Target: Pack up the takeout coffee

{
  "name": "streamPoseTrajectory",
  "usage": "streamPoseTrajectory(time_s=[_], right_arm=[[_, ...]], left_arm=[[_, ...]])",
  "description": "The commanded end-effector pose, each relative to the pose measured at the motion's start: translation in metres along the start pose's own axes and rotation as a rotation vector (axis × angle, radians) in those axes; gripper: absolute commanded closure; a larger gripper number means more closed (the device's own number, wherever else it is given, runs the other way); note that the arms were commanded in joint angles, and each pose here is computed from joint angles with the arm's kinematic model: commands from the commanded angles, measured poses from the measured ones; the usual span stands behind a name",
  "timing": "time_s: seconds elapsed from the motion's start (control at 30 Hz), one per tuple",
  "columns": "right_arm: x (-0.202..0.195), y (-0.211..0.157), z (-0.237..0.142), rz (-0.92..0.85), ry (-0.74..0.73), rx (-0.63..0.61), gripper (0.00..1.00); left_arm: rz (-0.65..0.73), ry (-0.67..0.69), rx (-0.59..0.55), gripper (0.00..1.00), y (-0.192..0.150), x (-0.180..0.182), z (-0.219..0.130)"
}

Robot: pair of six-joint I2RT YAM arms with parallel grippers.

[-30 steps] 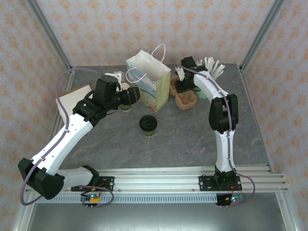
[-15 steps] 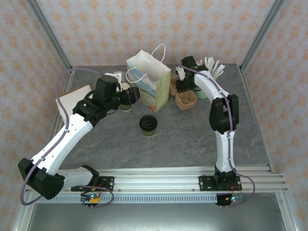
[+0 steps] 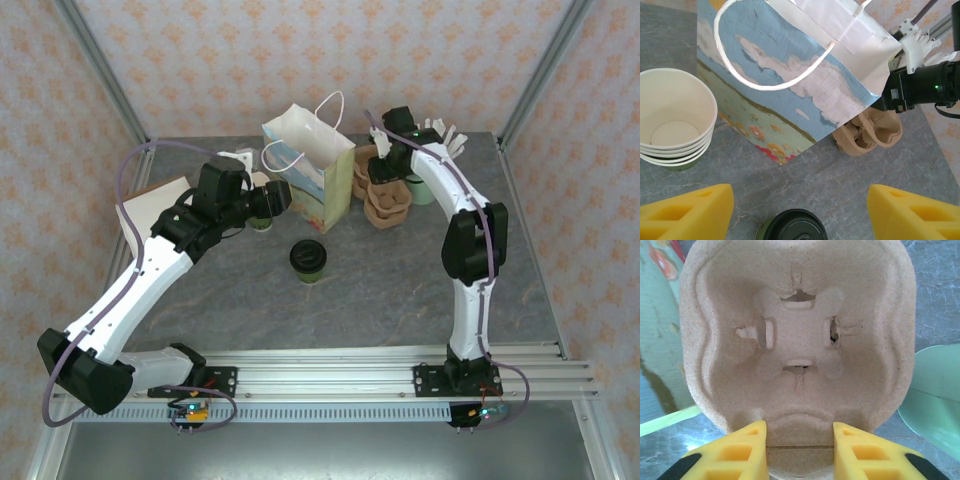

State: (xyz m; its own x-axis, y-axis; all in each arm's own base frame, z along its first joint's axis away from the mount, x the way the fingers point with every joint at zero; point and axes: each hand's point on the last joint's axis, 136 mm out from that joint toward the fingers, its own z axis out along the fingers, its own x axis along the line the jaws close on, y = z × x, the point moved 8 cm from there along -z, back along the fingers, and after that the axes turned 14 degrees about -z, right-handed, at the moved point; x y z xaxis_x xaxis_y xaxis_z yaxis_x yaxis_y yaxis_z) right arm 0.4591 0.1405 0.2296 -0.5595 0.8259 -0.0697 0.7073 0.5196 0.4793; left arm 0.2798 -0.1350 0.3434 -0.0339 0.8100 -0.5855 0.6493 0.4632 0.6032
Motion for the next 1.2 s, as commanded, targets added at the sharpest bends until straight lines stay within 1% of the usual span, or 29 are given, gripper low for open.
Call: streamPoseTrajectory(time_s=[0.0, 0.13, 0.3, 0.43, 0.6, 0.87, 1.03, 1.1, 1.17], right_arm=[[0.002, 0.004, -0.041, 0.039, -0.003, -0.071, 0.69], [0.007, -0.001, -0.061, 0.082, 0.003, -0.116, 0.69], [0.016, -0.018, -0.087, 0.150, -0.001, -0.175, 0.69], [0.027, -0.032, -0.104, 0.194, 0.050, -0.238, 0.69], [0.041, -0.048, -0.120, 0.233, 0.119, -0.280, 0.69], [0.057, -0.069, -0.126, 0.269, 0.212, -0.301, 0.69], [0.061, -0.080, -0.129, 0.288, 0.218, -0.317, 0.69], [0.062, -0.083, -0.130, 0.288, 0.215, -0.318, 0.69], [0.063, -0.086, -0.131, 0.292, 0.212, -0.318, 0.69]], left_arm=[[0.022, 0.006, -0.013, 0.28, 0.000, 0.000, -0.002], [0.019, 0.009, -0.029, 0.28, 0.003, -0.001, -0.003], [0.000, 0.008, -0.047, 0.28, 0.009, -0.005, -0.001], [-0.018, 0.006, -0.068, 0.28, 0.019, -0.009, 0.000], [-0.037, -0.009, -0.090, 0.28, 0.030, -0.015, 0.003], [-0.073, 0.013, -0.113, 0.28, 0.047, -0.018, 0.014], [-0.108, 0.051, -0.126, 0.28, 0.060, -0.013, 0.028], [-0.150, 0.046, -0.119, 0.28, 0.065, -0.012, 0.035], [-0.161, 0.044, -0.110, 0.28, 0.070, -0.013, 0.044]])
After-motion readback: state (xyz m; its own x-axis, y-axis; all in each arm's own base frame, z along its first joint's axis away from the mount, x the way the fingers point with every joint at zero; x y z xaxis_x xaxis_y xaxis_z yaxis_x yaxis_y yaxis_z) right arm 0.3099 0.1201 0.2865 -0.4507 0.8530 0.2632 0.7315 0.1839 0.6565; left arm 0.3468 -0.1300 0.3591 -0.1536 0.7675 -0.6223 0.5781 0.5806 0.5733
